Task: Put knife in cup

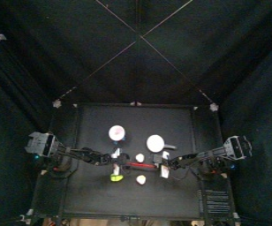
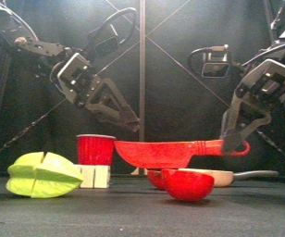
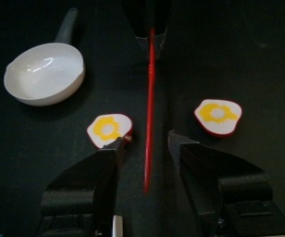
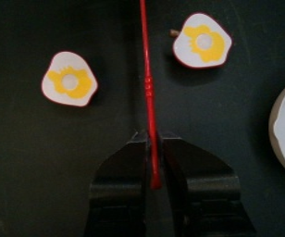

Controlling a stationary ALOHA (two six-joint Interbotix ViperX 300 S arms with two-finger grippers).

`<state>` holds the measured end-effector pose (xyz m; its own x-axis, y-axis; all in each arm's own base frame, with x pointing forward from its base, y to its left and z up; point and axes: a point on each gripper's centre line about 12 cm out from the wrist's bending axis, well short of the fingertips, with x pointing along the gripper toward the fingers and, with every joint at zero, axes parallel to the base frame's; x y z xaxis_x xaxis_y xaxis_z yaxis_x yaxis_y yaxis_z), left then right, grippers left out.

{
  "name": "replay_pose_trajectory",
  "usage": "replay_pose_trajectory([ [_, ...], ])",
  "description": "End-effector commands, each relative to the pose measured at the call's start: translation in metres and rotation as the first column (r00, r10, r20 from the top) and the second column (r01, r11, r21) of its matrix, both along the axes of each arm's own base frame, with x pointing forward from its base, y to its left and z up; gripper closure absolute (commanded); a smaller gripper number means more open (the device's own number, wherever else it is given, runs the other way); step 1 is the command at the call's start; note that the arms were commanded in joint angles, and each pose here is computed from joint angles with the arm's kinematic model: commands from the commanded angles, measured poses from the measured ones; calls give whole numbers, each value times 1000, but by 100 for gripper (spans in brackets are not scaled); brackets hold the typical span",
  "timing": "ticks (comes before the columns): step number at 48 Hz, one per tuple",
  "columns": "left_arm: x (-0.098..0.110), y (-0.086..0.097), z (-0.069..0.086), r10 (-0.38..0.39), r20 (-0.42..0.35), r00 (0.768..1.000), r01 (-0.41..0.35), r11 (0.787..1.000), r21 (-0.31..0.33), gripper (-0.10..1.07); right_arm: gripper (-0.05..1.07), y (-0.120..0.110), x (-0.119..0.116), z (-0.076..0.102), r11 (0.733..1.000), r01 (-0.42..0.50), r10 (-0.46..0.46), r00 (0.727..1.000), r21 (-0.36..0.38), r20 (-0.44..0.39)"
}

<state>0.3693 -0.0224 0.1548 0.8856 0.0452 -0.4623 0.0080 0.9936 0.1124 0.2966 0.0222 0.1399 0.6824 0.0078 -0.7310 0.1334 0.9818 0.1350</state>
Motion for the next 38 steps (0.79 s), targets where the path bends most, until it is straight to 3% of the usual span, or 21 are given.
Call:
replay_pose_trajectory([
  [1, -1, 1, 19, 12, 71, 997, -12, 1000, -5, 18, 53, 0, 5, 14, 1000, 4, -4, 999, 10, 49],
  [16, -17, -10, 47, 46, 215, 976, -36, 998, -49, 18, 53, 3, 8, 30, 1000, 4, -5, 996, 15, 92],
  [28, -37, -9, 67, 77, 318, 945, -59, 996, -69, 18, 53, -11, 8, 71, 995, 98, -94, 984, -21, 150],
  [38, -58, 0, 72, 140, 400, 906, -115, 990, -84, 18, 53, -22, 14, 100, 980, 189, -178, 971, -55, 162],
])
